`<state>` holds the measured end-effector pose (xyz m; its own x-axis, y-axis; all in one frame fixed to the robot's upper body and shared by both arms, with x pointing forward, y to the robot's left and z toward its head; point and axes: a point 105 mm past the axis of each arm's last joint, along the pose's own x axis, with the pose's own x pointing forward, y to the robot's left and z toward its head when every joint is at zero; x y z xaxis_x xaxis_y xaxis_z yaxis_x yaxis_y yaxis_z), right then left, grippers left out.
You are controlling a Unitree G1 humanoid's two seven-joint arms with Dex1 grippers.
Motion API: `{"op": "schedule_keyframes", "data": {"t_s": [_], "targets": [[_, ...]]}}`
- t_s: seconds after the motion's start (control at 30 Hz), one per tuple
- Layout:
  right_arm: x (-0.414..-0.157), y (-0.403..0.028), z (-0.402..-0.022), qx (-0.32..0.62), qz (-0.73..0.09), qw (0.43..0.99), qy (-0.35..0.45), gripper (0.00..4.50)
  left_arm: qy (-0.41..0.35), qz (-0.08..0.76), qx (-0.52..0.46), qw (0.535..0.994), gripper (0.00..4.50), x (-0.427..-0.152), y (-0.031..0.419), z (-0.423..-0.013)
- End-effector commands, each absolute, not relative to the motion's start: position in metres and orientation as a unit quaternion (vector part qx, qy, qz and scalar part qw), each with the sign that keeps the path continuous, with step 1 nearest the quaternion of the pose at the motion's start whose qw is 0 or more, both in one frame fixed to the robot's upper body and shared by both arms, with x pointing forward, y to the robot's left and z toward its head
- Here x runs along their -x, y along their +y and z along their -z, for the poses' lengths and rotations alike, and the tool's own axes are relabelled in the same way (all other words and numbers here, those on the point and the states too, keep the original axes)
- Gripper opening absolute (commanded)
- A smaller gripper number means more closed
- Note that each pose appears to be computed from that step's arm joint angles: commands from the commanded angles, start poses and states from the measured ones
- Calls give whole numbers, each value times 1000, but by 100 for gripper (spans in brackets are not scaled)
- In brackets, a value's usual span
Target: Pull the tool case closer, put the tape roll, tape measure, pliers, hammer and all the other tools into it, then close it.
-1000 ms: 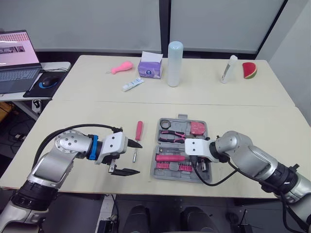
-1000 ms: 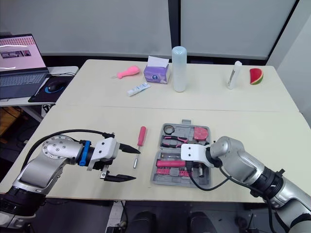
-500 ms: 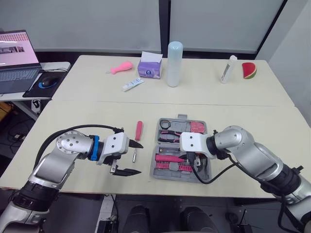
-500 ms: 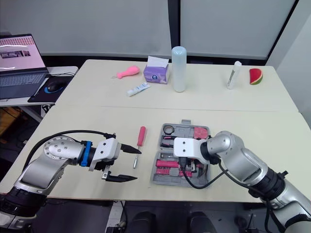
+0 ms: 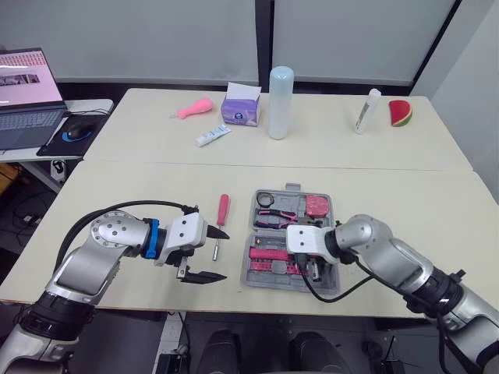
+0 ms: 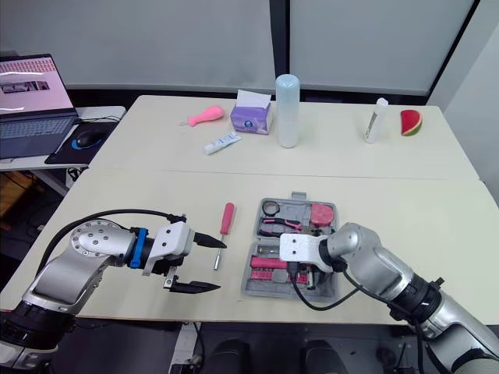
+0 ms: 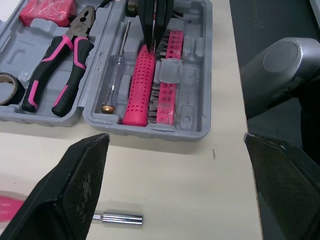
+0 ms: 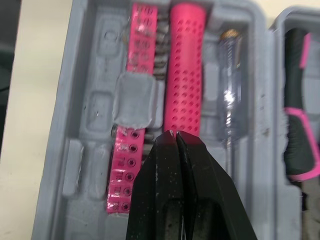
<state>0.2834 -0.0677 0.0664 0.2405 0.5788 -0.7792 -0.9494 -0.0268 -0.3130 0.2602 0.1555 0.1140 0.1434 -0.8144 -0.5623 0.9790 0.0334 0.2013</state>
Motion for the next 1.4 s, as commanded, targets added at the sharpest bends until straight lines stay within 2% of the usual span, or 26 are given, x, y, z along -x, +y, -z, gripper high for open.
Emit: {"op": "schedule_keyframes", "data": {"t_s": [0.03, 0.43, 0.6, 0.8, 0.97, 1.07, 1.2, 1.27, 1.4], "targets": [[-282, -73, -56, 439, -570, 659, 221, 3, 129, 635, -284, 707, 450, -259, 154, -124], [-278, -66, -87, 384, -573, 701, 179, 3, 136, 616, -269, 728, 450, -261, 164, -117], [-277, -68, -104, 362, -565, 728, 141, 3, 120, 573, -225, 779, 450, -270, 172, -121], [-274, -118, -136, 335, -477, 808, 89, 3, 62, 412, -146, 897, 450, -295, 217, -129], [-254, -186, -139, 328, -374, 864, 81, 3, 54, 256, -79, 962, 450, -292, 267, -116], [-243, -213, -132, 316, -332, 884, 87, 3, 51, 184, -55, 980, 450, -288, 286, -109], [-226, -261, -113, 228, -194, 951, 85, 3, 76, 13, -1, 997, 450, -262, 330, -76], [-220, -271, -102, 197, -149, 965, 82, 3, 82, -30, 16, 996, 450, -250, 335, -66], [-212, -286, -84, 152, -93, 980, 88, 3, 90, -63, 32, 993, 450, -234, 332, -55]]}}
